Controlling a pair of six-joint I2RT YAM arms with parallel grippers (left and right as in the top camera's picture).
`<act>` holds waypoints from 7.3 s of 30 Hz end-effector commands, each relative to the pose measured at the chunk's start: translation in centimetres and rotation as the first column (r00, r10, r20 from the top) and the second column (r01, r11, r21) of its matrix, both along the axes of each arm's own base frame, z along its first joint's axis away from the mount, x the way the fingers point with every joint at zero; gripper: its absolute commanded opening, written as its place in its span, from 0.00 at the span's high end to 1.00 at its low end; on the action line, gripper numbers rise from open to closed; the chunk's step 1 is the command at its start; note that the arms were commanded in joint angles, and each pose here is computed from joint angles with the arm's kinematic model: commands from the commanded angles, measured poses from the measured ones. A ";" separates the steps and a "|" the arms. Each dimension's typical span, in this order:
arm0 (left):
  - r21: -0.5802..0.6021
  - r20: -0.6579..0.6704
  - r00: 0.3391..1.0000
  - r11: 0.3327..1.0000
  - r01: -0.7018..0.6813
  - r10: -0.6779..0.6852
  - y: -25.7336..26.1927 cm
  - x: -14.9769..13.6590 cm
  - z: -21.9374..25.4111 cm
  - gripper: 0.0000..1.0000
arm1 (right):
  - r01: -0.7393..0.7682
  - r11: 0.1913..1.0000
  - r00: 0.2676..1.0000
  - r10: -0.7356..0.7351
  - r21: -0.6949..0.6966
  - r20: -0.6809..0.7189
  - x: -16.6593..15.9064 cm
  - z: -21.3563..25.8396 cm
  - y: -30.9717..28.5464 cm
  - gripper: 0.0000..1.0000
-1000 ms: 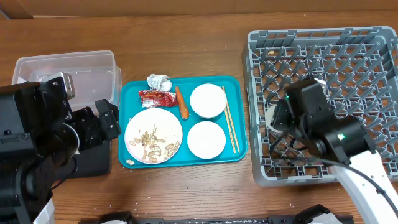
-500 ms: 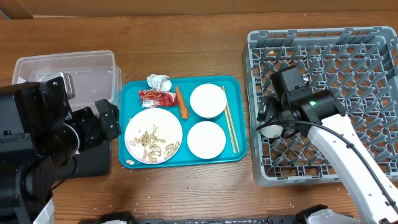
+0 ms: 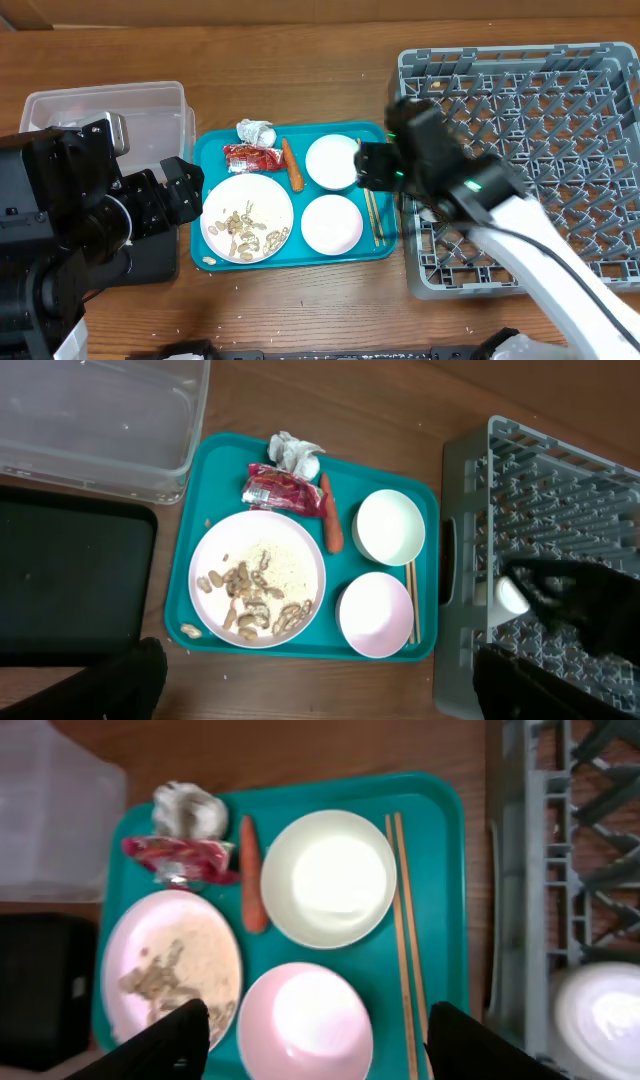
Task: Sort waste into correct bins and load items into the dishwasher
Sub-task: 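Move the right gripper to the white bowl and grasp its rim, then lift the white bowl and place it in the rack's back corner, then move the right gripper to the pink bowl and grasp its rim, then lift the pink bowl and set it in the rack beside the white bowl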
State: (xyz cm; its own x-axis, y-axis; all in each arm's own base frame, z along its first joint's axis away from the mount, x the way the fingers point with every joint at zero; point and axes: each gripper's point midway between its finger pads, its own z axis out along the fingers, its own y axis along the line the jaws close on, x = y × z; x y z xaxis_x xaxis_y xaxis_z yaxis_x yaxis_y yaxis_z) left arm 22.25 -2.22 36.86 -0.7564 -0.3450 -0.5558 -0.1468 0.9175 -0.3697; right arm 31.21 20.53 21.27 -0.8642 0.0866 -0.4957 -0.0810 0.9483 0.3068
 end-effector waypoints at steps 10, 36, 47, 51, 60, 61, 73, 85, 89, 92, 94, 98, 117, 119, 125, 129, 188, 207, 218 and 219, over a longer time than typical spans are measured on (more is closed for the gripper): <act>-0.004 0.018 1.000 1.000 0.022 -0.022 -0.4 0.0 0.5 0.00 | 0.038 0.990 0.976 -0.066 -0.137 -0.206 4.6 -15.0 2.2 0.32; -0.004 0.018 1.000 1.000 0.022 -0.022 -0.4 0.0 0.5 0.00 | 0.022 0.996 0.997 -0.028 -0.090 -0.068 8.0 -6.1 1.6 0.96; -0.004 0.018 1.000 1.000 0.022 -0.022 -0.4 0.0 0.5 0.00 | 0.643 0.500 0.759 -0.515 -0.580 0.398 5.8 5.7 -21.7 0.96; -0.004 0.018 1.000 1.000 0.022 -0.022 -0.4 0.0 0.5 0.00 | 0.727 0.351 0.656 -0.608 -0.591 0.446 5.0 5.3 -26.4 0.96; -0.004 0.018 1.000 1.000 0.022 -0.022 -0.4 0.0 0.5 0.00 | 0.739 0.221 0.575 -0.698 -0.636 0.426 6.2 0.5 -31.3 0.96; -0.004 0.018 1.000 1.000 0.022 -0.022 -0.4 0.0 0.5 0.00 | 0.731 0.220 0.581 -0.698 -0.646 0.419 6.4 0.0 -31.3 0.96; -0.004 0.018 1.000 1.000 0.022 -0.022 -0.4 0.0 0.5 0.00 | 0.547 0.099 0.681 -0.630 -0.831 0.373 7.6 -6.0 -32.0 0.96; -0.004 0.017 1.000 1.000 0.022 -0.022 -0.4 0.0 0.5 0.00 | 0.517 0.130 0.760 -0.525 -0.846 0.383 8.8 -5.6 -27.7 0.96; -0.004 0.017 1.000 1.000 0.022 -0.022 -0.4 0.0 0.5 0.00 | 0.505 0.143 0.777 -0.505 -0.851 0.377 9.0 -6.0 -26.6 0.96; -0.004 0.018 1.000 1.000 0.022 -0.022 -0.4 0.0 0.5 0.00 | 0.489 0.136 0.785 -0.499 -0.861 0.367 8.9 -6.2 -26.6 0.96; -0.004 0.018 1.000 1.000 0.022 -0.022 -0.4 0.0 0.5 0.00 | 0.488 0.092 0.786 -0.479 -0.868 0.391 8.9 -5.4 -26.9 0.96; -0.004 0.018 1.000 1.000 0.022 -0.022 -0.4 0.0 0.5 0.00 | 0.505 -0.043 0.780 -0.405 -0.862 0.477 8.9 -2.7 -27.6 0.96; -0.004 0.018 1.000 1.000 0.022 -0.022 -0.4 0.0 0.5 0.00 | 0.438 -0.034 0.822 -0.390 -0.898 0.415 9.9 -3.0 -27.8 0.96; -0.004 0.018 1.000 1.000 0.022 -0.022 -0.4 0.0 0.5 0.00 | 0.432 -0.022 0.826 -0.390 -0.902 0.406 9.9 -3.2 -27.6 0.96; -0.004 0.018 1.000 1.000 0.022 -0.022 -0.4 0.0 0.5 0.00 | 0.409 0.027 0.858 -0.352 -0.912 0.374 10.0 -3.8 -25.3 0.96; -0.004 0.017 1.000 1.000 0.022 -0.022 -0.4 0.0 0.5 0.00 | 0.372 0.086 0.890 -0.317 -0.924 0.328 9.9 -4.6 -22.8 0.41; -0.004 0.018 1.000 1.000 0.022 -0.022 -0.4 0.0 0.5 0.00 | -0.155 0.979 0.982 0.137 -0.133 -0.133 -1.2 -5.8 1.8 0.96; -0.004 0.017 1.000 1.000 0.022 -0.022 -0.4 0.0 0.5 0.00 | 0.825 0.072 0.505 -0.540 -0.560 0.674 2.0 9.5 -31.0 0.96; -0.004 0.018 1.000 1.000 0.022 -0.022 -0.4 0.0 0.5 0.00 | 0.652 -0.067 0.596 -0.571 -0.756 0.565 6.5 2.9 -37.5 0.96; -0.004 0.017 1.000 1.000 0.022 -0.022 -0.4 0.0 0.5 0.00 | 0.624 -0.080 0.615 -0.563 -0.778 0.552 7.0 2.4 -37.8 0.96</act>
State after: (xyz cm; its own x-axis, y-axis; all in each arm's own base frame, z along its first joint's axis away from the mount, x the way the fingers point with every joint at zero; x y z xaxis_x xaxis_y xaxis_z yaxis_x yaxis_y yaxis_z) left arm 22.28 -2.28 36.85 -0.7576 -0.3448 -0.5542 -0.1451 0.9168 -0.3721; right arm 37.54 -16.53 24.37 -0.5898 0.1182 -0.7988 0.7959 0.2522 -0.5504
